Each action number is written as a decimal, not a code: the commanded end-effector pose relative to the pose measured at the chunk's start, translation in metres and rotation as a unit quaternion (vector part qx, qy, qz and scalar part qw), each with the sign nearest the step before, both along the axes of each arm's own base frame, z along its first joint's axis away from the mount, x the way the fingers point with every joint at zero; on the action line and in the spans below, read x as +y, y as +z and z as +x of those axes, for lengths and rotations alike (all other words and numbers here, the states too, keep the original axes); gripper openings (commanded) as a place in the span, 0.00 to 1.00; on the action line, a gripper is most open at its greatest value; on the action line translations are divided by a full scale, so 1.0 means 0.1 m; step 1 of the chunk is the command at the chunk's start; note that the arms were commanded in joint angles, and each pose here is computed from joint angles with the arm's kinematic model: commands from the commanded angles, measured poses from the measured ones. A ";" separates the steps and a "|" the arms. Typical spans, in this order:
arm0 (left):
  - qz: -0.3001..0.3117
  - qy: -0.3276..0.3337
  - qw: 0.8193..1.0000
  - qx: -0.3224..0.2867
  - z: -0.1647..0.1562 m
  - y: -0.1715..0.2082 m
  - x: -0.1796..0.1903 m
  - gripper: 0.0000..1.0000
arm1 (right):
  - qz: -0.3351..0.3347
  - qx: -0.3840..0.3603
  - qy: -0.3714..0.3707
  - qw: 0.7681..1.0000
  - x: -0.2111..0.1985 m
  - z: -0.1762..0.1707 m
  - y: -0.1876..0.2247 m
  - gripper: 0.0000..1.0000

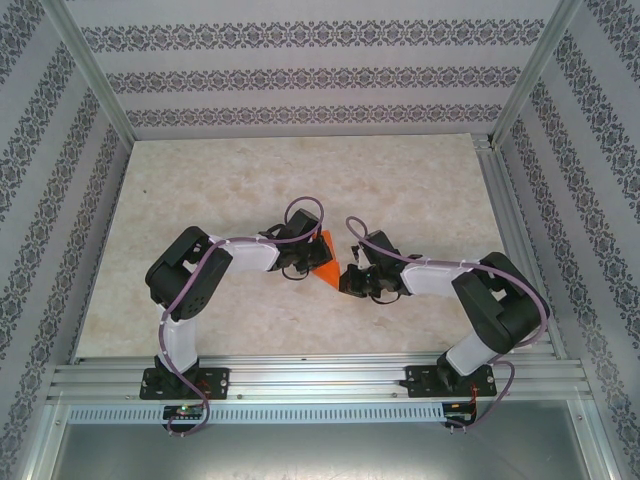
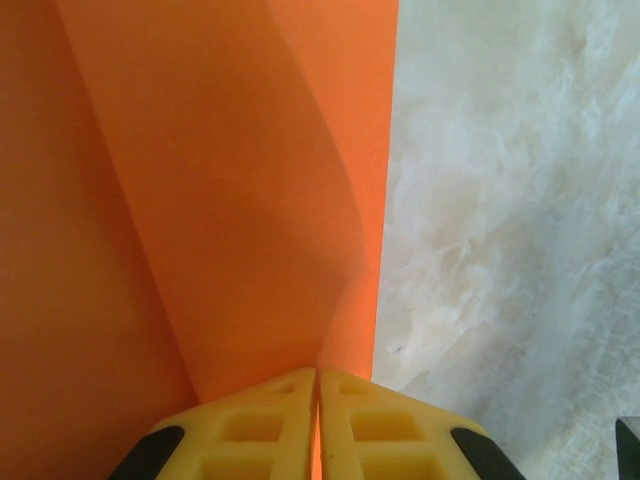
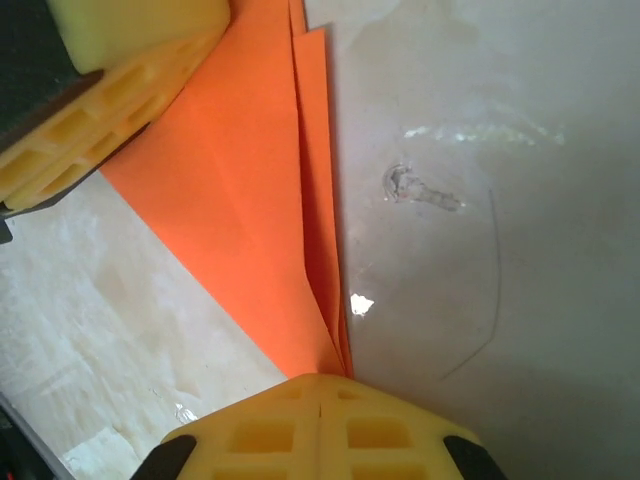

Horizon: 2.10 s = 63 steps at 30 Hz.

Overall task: Fold a paper plane with a square sheet of paper (pick it up from the middle)
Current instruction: Fourth fold the wing at the center of the table.

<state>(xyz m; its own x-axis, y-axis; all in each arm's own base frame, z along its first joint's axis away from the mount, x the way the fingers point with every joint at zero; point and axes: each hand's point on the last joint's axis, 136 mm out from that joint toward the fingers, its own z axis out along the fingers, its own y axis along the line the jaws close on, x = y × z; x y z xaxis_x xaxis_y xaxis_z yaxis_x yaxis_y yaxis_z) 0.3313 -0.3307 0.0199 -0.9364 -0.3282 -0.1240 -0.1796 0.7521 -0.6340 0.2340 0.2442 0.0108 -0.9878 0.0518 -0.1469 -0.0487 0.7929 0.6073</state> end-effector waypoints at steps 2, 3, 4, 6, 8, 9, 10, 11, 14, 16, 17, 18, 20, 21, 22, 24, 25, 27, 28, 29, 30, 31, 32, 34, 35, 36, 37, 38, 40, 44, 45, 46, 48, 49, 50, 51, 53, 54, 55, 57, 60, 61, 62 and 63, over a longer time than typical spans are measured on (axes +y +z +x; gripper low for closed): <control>0.028 -0.008 0.999 0.018 -0.03 -0.21 0.09 0.13 | -0.035 0.044 -0.009 0.998 -0.13 -0.15 -0.32 0.04; 0.027 -0.008 0.999 0.019 -0.03 -0.21 0.08 0.12 | -0.036 0.046 -0.009 0.998 -0.13 -0.16 -0.32 0.04; 0.027 -0.008 0.999 0.019 -0.03 -0.21 0.08 0.13 | -0.035 0.046 -0.010 0.998 -0.13 -0.16 -0.29 0.04; 0.026 -0.009 0.999 0.019 -0.03 -0.21 0.08 0.13 | -0.035 0.032 -0.009 0.999 -0.13 -0.10 -0.16 0.04; 0.028 -0.008 0.999 0.020 -0.04 -0.22 0.09 0.12 | -0.025 0.008 -0.010 1.000 -0.11 -0.01 0.05 0.04; 0.027 -0.008 0.999 0.020 -0.04 -0.22 0.09 0.12 | -0.014 -0.004 -0.009 1.000 -0.08 0.03 0.15 0.04; 0.027 -0.008 0.999 0.019 -0.04 -0.21 0.09 0.12 | -0.001 -0.017 -0.009 1.000 -0.05 0.08 0.26 0.04; 0.028 -0.008 0.999 0.019 -0.04 -0.21 0.09 0.12 | 0.013 -0.029 -0.009 0.999 0.00 0.14 0.35 0.04; 0.027 -0.009 0.999 0.018 -0.03 -0.20 0.08 0.12 | 0.054 -0.043 -0.004 0.998 0.17 0.24 0.49 0.04; 0.027 -0.010 0.999 0.017 -0.03 -0.20 0.08 0.12 | 0.065 -0.047 -0.011 0.997 0.22 0.31 0.51 0.04; 0.026 -0.009 0.999 0.017 -0.03 -0.19 0.08 0.12 | 0.066 -0.046 -0.013 0.997 0.23 0.33 0.50 0.04; 0.026 -0.009 0.999 0.017 -0.03 -0.19 0.08 0.12 | 0.065 -0.048 -0.015 0.997 0.24 0.36 0.49 0.04; 0.026 -0.010 0.999 0.016 -0.03 -0.18 0.08 0.12 | 0.062 -0.043 -0.018 0.997 0.24 0.40 0.41 0.04; 0.027 -0.009 0.999 0.017 -0.03 -0.19 0.08 0.12 | 0.064 -0.038 -0.018 0.997 0.26 0.41 0.38 0.04; 0.026 -0.010 0.999 0.017 -0.03 -0.19 0.08 0.12 | 0.064 -0.031 -0.018 0.997 0.27 0.42 0.32 0.04; 0.026 -0.011 0.999 0.018 -0.04 -0.20 0.08 0.12 | 0.059 -0.014 -0.018 0.998 0.27 0.40 0.18 0.04; 0.026 -0.011 0.999 0.017 -0.03 -0.19 0.08 0.12 | 0.052 -0.006 -0.019 0.998 0.25 0.38 0.10 0.04; 0.027 -0.011 0.999 0.018 -0.04 -0.20 0.08 0.12 | 0.028 0.008 -0.029 0.999 0.16 0.32 -0.07 0.03; 0.027 -0.012 0.999 0.017 -0.03 -0.19 0.08 0.12 | 0.017 0.012 -0.032 0.999 0.12 0.29 -0.14 0.03; 0.027 -0.011 0.999 0.017 -0.03 -0.19 0.08 0.12 | 0.008 0.021 -0.033 0.999 0.07 0.24 -0.22 0.03; 0.026 -0.012 0.999 0.016 -0.03 -0.18 0.08 0.12 | 0.001 0.028 -0.033 0.999 0.04 0.21 -0.27 0.02; 0.025 -0.013 0.999 0.015 -0.03 -0.18 0.07 0.12 | -0.002 0.030 -0.034 0.999 0.02 0.19 -0.29 0.02; 0.025 -0.014 1.000 0.013 -0.03 -0.17 0.07 0.12 | -0.001 0.033 -0.037 0.999 0.01 0.16 -0.31 0.01; 0.025 -0.015 1.000 0.009 -0.01 -0.16 0.07 0.13 | -0.001 0.037 -0.041 0.998 -0.02 0.13 -0.34 0.01; 0.025 -0.017 1.000 0.007 0.00 -0.16 0.07 0.13 | -0.005 0.042 -0.040 0.998 -0.03 0.11 -0.36 0.00; 0.024 -0.017 1.000 0.005 0.02 -0.15 0.08 0.13 | -0.007 0.044 -0.039 0.998 -0.05 0.09 -0.37 0.00; 0.024 -0.017 1.000 0.004 0.03 -0.15 0.09 0.13 | -0.013 0.046 -0.038 0.998 -0.07 0.07 -0.39 0.00; 0.024 -0.016 1.000 0.001 0.06 -0.16 0.11 0.14 | -0.018 0.048 -0.036 0.998 -0.09 0.05 -0.40 0.00; 0.023 -0.013 1.000 -0.001 0.12 -0.15 0.15 0.14 | -0.032 0.053 -0.031 0.998 -0.13 0.01 -0.44 0.00; 0.030 -0.002 1.000 -0.001 0.25 -0.17 0.27 0.15 | -0.044 0.060 -0.027 0.997 -0.18 -0.05 -0.48 0.00; 0.034 0.000 0.999 -0.001 0.28 -0.17 0.29 0.15 | -0.045 0.061 -0.024 0.997 -0.18 -0.07 -0.49 0.00; 0.039 0.000 0.999 -0.002 0.30 -0.17 0.29 0.15 | -0.046 0.062 -0.022 0.997 -0.18 -0.07 -0.49 0.00; 0.051 -0.003 0.999 -0.006 0.35 -0.15 0.29 0.15 | -0.048 0.063 -0.018 0.997 -0.18 -0.09 -0.48 0.00; 0.058 -0.003 0.998 -0.009 0.38 -0.14 0.30 0.15 | -0.049 0.063 -0.018 0.997 -0.19 -0.10 -0.48 0.00; 0.066 -0.001 0.998 -0.010 0.40 -0.14 0.31 0.15 | -0.049 0.062 -0.017 0.997 -0.19 -0.09 -0.47 0.00; 0.069 0.000 0.998 -0.013 0.42 -0.14 0.32 0.15 | -0.048 0.062 -0.017 0.997 -0.18 -0.09 -0.46 0.00; 0.072 0.003 0.997 -0.016 0.47 -0.15 0.34 0.15 | -0.048 0.062 -0.018 0.997 -0.18 -0.09 -0.46 0.00; 0.069 0.003 0.997 -0.016 0.49 -0.16 0.34 0.15 | -0.049 0.063 -0.018 0.997 -0.18 -0.09 -0.46 0.00; 0.069 0.006 0.997 -0.014 0.51 -0.17 0.36 0.15 | -0.049 0.062 -0.017 0.997 -0.18 -0.09 -0.46 0.00; 0.069 0.010 0.997 -0.015 0.56 -0.18 0.40 0.15 | -0.051 0.063 -0.016 0.997 -0.18 -0.09 -0.47 0.00; 0.069 0.010 0.997 -0.024 0.65 -0.16 0.43 0.15 | -0.052 0.063 -0.017 0.997 -0.19 -0.10 -0.47 0.00; 0.068 0.009 0.997 -0.027 0.68 -0.15 0.44 0.15 | -0.053 0.064 -0.018 0.996 -0.20 -0.10 -0.47 0.00; 0.067 0.007 0.997 -0.030 0.72 -0.14 0.45 0.15 | -0.053 0.064 -0.018 0.996 -0.20 -0.11 -0.48 0.00; 0.069 0.009 0.997 -0.031 0.77 -0.15 0.48 0.15 | -0.052 0.065 -0.017 0.996 -0.20 -0.11 -0.47 0.00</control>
